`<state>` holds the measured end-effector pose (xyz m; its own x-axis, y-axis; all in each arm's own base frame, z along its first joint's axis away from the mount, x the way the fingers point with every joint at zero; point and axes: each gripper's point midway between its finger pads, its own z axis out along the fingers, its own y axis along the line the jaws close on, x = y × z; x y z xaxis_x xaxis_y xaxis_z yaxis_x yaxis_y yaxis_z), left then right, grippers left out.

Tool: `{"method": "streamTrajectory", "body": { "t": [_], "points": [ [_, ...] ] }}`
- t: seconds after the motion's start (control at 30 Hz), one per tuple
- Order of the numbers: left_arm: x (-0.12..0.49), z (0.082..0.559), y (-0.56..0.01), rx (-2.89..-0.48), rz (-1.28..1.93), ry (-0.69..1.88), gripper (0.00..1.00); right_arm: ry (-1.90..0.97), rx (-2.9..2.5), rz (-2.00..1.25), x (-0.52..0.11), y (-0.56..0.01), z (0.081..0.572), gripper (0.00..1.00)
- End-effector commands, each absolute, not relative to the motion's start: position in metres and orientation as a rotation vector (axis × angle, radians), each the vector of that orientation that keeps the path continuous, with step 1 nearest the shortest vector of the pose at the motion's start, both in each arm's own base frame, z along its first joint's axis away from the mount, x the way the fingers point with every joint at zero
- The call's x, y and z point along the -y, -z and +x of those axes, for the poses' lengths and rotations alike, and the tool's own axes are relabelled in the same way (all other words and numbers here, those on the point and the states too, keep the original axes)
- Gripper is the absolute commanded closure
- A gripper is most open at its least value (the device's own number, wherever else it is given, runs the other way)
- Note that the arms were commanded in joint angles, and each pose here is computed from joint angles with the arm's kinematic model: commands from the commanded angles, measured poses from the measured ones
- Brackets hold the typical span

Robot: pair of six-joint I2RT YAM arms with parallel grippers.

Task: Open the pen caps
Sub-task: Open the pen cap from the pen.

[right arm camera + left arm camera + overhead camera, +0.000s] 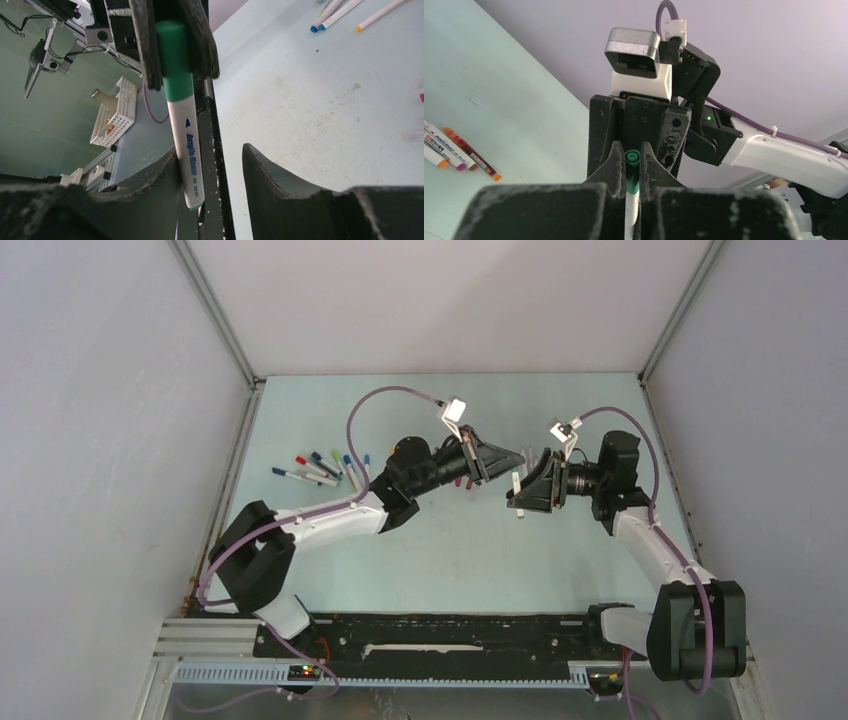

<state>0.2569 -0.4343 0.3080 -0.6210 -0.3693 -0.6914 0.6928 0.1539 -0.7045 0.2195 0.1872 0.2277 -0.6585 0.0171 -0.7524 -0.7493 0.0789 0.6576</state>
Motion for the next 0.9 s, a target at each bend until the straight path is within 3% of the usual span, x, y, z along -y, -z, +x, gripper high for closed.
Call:
{"method": "streamTrajectory", "body": {
  "t": [0.0,0.07,0.13,0.17,0.47,0.6,0.77,0.87],
  "points": [
    [0.439,0.251,-0.325,-1.53,0.329,1.646,1.0,-1.594,-1.7,-0.773,-0.187,-0.247,0.223,0.53],
    [0.44,0.251,-0.324,-1.528,0.33,1.645,1.0,-1.597,-1.702,-0.771,-0.188,-0.247,0.223,0.63],
    [0.439,0.253,-0.327,-1.513,0.331,1.632,1.0,-1.604,-1.697,-0.782,-0.189,-0.247,0.222,0.95],
    [0.437,0.257,-0.33,-1.498,0.327,1.612,1.0,-1.609,-1.697,-0.787,-0.19,-0.247,0.222,1.0],
    [0.314,0.367,-0.453,-1.148,-0.063,1.217,1.0,-1.726,-1.753,-0.821,-0.206,-0.226,0.212,1.0],
    [0.28,0.378,-0.5,-1.05,-0.116,1.149,1.0,-1.734,-1.773,-0.821,-0.212,-0.218,0.212,1.0],
    [0.262,0.374,-0.494,-1.054,-0.135,1.128,1.0,-1.679,-1.783,-0.811,-0.211,-0.212,0.217,1.0],
    [0.261,0.369,-0.472,-1.113,-0.117,1.154,1.0,-1.359,-1.92,-0.767,-0.2,-0.188,0.246,1.0]
  ]
}}
